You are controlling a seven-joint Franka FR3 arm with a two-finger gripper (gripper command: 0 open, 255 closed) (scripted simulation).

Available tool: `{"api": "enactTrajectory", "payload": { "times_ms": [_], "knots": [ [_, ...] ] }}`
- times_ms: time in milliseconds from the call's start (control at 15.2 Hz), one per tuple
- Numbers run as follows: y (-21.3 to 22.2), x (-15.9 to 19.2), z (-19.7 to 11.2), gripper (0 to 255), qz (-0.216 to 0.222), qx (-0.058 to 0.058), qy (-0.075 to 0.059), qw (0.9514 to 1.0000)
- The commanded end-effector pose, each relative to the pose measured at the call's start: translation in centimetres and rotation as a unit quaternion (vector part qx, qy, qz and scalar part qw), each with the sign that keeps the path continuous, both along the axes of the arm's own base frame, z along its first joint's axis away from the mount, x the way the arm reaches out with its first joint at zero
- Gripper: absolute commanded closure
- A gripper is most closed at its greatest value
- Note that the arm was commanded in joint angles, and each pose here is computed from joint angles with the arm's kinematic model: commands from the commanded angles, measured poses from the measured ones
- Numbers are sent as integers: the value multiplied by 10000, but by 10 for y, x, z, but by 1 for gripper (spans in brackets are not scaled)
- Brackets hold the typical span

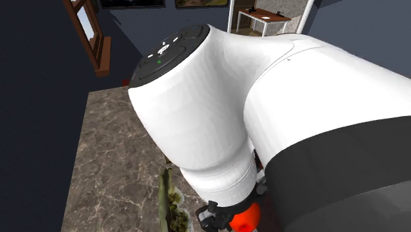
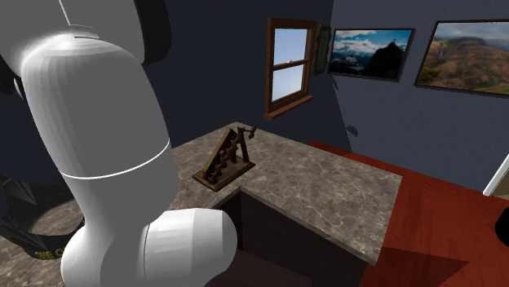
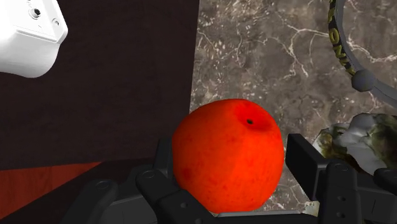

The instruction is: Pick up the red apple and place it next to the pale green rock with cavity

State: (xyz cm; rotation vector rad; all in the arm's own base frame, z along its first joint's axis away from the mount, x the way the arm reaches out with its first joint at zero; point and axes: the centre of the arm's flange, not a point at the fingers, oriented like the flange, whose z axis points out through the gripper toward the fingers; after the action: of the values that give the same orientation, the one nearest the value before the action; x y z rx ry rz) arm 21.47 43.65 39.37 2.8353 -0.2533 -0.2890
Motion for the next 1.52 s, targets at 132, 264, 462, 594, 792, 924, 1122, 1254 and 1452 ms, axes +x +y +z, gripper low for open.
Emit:
{"api": "enactTrajectory", "payload": {
  "times_ms": [132, 264, 462, 594, 792, 924, 1122, 1254, 1452],
  "knots": [
    [0, 0, -21, 255, 1, 2, -1, 10000],
    [0, 0, -32, 255, 1, 2, -1, 10000],
    [0, 0, -47, 255, 1, 2, -1, 10000],
    [0, 0, -58, 255, 1, 2, -1, 10000],
    [0, 0, -74, 255, 1, 2, -1, 10000],
    [0, 0, -84, 255, 1, 2, -1, 10000],
    [0, 0, -100, 255, 1, 2, -1, 10000],
    [0, 0, -111, 255, 1, 2, -1, 10000],
    [0, 0, -127, 255, 1, 2, -1, 10000]
  ]
}}
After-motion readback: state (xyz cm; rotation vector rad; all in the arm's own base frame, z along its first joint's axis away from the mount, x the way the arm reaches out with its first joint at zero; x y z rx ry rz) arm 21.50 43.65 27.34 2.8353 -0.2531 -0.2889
